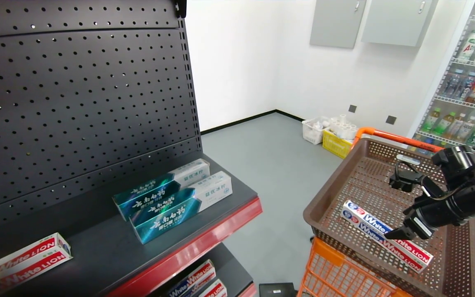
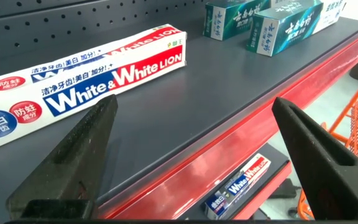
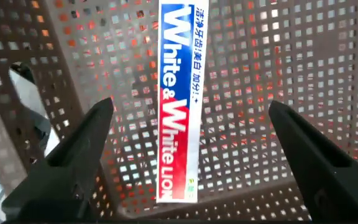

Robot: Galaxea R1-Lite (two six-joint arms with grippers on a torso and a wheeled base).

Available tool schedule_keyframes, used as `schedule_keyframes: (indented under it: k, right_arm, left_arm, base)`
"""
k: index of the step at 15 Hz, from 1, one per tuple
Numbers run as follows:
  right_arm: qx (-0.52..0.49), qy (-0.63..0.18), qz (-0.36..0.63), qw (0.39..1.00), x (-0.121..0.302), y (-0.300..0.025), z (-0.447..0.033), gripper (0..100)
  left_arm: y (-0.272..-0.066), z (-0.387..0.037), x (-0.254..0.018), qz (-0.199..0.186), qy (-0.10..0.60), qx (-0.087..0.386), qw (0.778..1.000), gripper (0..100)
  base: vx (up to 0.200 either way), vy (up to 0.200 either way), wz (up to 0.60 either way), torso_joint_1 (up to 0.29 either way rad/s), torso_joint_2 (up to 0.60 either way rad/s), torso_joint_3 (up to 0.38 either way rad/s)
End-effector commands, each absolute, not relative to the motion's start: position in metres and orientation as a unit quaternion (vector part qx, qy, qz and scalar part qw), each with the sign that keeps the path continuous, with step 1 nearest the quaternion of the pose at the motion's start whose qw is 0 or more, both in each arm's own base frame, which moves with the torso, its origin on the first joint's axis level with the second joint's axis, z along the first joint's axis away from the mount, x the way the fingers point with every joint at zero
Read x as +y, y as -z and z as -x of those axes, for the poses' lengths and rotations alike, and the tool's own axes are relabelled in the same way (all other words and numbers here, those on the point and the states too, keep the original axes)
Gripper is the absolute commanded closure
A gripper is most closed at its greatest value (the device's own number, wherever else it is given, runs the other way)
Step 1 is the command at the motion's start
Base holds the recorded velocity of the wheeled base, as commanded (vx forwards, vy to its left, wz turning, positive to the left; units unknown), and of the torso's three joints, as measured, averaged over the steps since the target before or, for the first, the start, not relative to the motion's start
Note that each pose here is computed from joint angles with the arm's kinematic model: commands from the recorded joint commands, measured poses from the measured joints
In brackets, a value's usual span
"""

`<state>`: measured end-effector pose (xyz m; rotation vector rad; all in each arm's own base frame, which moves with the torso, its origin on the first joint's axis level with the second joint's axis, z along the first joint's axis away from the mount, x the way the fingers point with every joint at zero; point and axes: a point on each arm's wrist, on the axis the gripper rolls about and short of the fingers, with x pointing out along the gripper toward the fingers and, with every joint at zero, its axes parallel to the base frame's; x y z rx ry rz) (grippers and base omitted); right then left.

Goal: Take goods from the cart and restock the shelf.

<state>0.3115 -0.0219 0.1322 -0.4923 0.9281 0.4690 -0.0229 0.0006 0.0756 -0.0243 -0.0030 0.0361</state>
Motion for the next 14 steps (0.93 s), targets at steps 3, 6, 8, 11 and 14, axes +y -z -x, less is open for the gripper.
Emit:
schedule_keyframes:
  k: [3, 6, 8, 11, 14]
  right_arm:
    - [0.461, -0.221, 0.23, 0.828, -0.022, -0.11, -0.325, 0]
    - [0.471, -0.219, 0.225, 0.824, -0.025, -0.103, -0.326, 0]
    - [0.472, -0.22, 0.225, 0.823, -0.026, -0.098, -0.329, 0]
    - [0.481, -0.218, 0.224, 0.819, -0.028, -0.089, -0.333, 0]
    - [0.485, -0.209, 0.226, 0.819, -0.03, -0.085, -0.335, 0]
  left_arm:
    - [-0.076, 0.023, 0.001, 0.012, -0.018, -0.001, 1.0, 0]
    - [-0.076, 0.023, 0.001, 0.013, -0.018, -0.001, 1.0, 0]
    - [-0.076, 0.023, 0.001, 0.012, -0.018, -0.001, 1.0, 0]
    - [-0.076, 0.023, 0.001, 0.012, -0.018, -0.001, 1.0, 0]
    - [-0.076, 0.023, 0.001, 0.012, -0.018, -0.001, 1.0, 0]
  base:
    - [0.0, 0.0, 0.0, 0.0, 0.0, 0.0]
    - [0.0, 0.0, 0.0, 0.0, 0.0, 0.0]
    - [0.0, 0.0, 0.0, 0.0, 0.0, 0.0]
    - [0.0, 0.0, 0.0, 0.0, 0.0, 0.0]
    - [0.0, 0.0, 0.0, 0.0, 0.0, 0.0]
